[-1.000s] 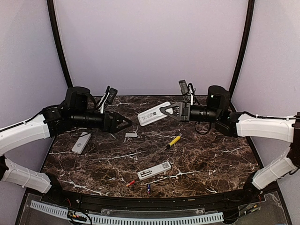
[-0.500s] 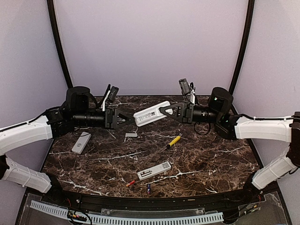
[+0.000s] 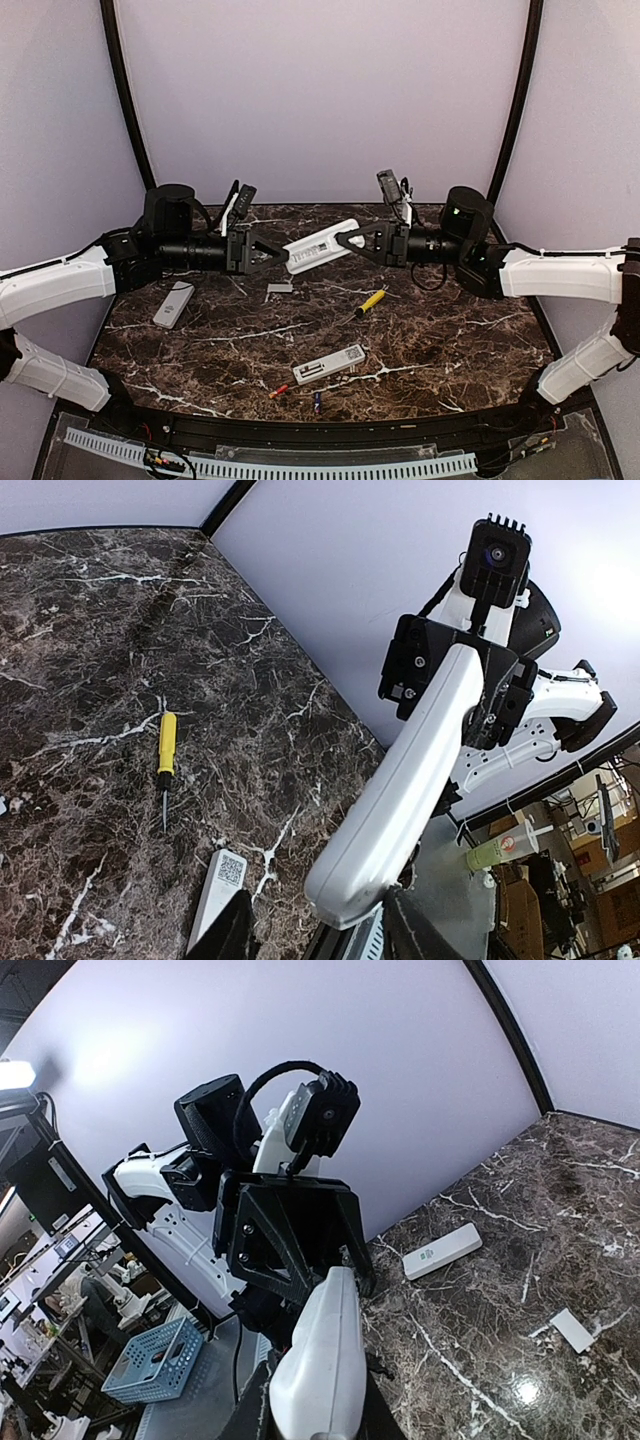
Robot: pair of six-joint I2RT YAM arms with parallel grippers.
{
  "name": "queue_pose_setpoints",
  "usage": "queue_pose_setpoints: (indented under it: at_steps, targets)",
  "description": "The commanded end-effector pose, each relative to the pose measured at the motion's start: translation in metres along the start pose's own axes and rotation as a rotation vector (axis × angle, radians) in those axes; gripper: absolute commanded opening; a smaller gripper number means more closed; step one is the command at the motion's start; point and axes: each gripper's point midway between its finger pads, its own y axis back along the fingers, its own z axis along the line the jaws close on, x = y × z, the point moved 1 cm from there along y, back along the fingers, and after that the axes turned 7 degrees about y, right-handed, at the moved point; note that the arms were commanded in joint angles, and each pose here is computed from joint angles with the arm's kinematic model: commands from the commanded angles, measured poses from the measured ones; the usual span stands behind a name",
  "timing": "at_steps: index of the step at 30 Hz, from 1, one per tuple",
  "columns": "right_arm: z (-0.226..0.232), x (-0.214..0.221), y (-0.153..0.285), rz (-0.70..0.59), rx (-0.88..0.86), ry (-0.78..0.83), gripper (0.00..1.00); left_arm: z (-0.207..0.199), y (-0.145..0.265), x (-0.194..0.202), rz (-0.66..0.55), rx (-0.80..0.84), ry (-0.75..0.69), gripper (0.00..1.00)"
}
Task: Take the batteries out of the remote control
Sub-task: Remove the battery cover from the remote control.
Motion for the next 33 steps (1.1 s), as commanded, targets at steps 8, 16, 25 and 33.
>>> queue_pose_setpoints:
  at_steps: [8,16,25,33]
  targets:
    - [0.009,-0.018,-0.005,-0.047,-0.010,0.068,0.00,0.005,-0.003,0.009,0.038,0.006,0.011,0.37]
    - [0.009,-0.019,-0.008,-0.048,-0.014,0.071,0.00,0.008,-0.007,0.012,0.057,0.010,0.017,0.33]
    - [0.012,-0.019,-0.009,-0.048,-0.032,0.074,0.00,0.013,-0.007,0.012,0.048,-0.016,0.029,0.27]
    - [0.014,-0.019,-0.006,-0.055,-0.028,0.102,0.00,0.014,-0.007,0.011,0.042,-0.025,0.043,0.23]
